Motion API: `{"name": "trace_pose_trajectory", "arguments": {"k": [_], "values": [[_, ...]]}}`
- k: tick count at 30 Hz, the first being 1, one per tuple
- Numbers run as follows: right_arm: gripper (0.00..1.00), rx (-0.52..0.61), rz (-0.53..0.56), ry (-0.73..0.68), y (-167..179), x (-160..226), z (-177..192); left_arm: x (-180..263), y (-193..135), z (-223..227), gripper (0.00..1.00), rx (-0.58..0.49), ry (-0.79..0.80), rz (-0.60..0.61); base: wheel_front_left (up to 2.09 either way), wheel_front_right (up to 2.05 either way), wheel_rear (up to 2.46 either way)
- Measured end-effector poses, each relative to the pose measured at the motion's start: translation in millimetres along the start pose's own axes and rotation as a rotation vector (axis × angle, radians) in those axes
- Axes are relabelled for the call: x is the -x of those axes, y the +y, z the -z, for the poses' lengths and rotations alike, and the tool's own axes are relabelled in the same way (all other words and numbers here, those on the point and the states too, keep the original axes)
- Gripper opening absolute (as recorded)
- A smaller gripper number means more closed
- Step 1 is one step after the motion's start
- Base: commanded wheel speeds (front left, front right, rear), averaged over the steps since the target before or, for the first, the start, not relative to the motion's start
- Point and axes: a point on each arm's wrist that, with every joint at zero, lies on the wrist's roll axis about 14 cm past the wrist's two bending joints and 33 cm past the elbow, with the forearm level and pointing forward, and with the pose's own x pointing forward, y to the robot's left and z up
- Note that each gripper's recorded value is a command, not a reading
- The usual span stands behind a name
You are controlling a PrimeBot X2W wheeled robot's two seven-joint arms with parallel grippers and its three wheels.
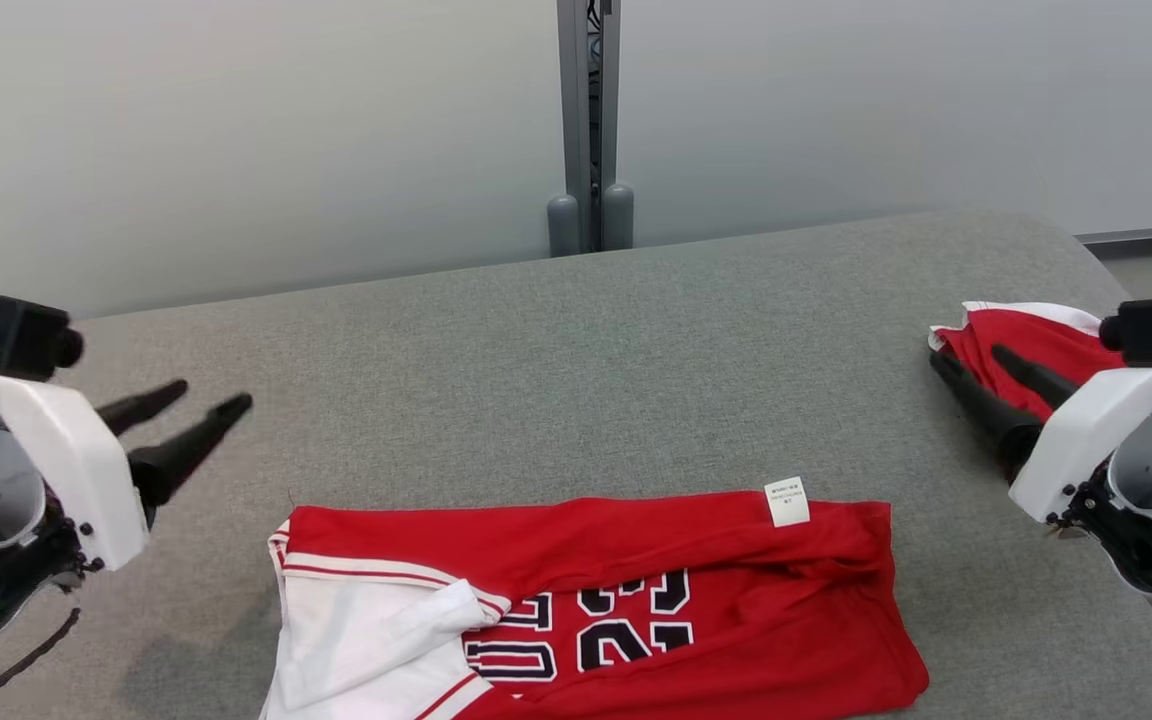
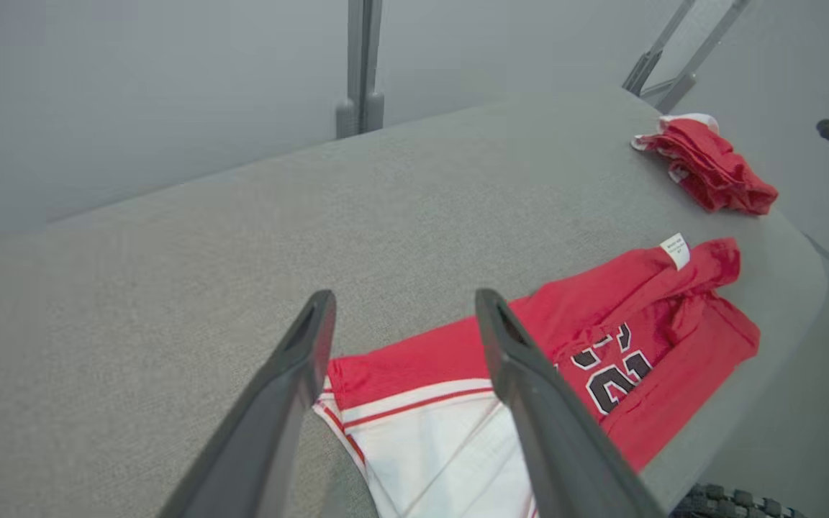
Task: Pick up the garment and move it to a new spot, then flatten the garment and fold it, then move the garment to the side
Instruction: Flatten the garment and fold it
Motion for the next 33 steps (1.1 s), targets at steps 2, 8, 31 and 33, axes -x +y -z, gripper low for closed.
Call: {"name": "trace_pose_trajectory", "arguments": {"k": [2, 8, 31, 33], "values": [[1.00, 0.003, 0.007, -0.091, -1, 3, -10, 7, 10, -19, 1.00, -0.018, -0.144, -0.061, 0.00, 0.00, 0.00], [1.00, -0.039, 0.059, -0.251, -10, 11, -5, 31, 28, -21, 1.00, 0.013, -0.417, -0.221, 0.00, 0.00, 0.00], [1.00, -0.164, 0.217, -0.334, 1, 38, 64, 69, 5, 35, 1.00, 0.106, -0.748, -0.531, 0.00, 0.00, 0.00], [1.00, -0.159, 0.217, -0.330, 2, 37, 65, 67, 5, 36, 1.00, 0.109, -0.750, -0.526, 0.00, 0.00, 0.00]]}}
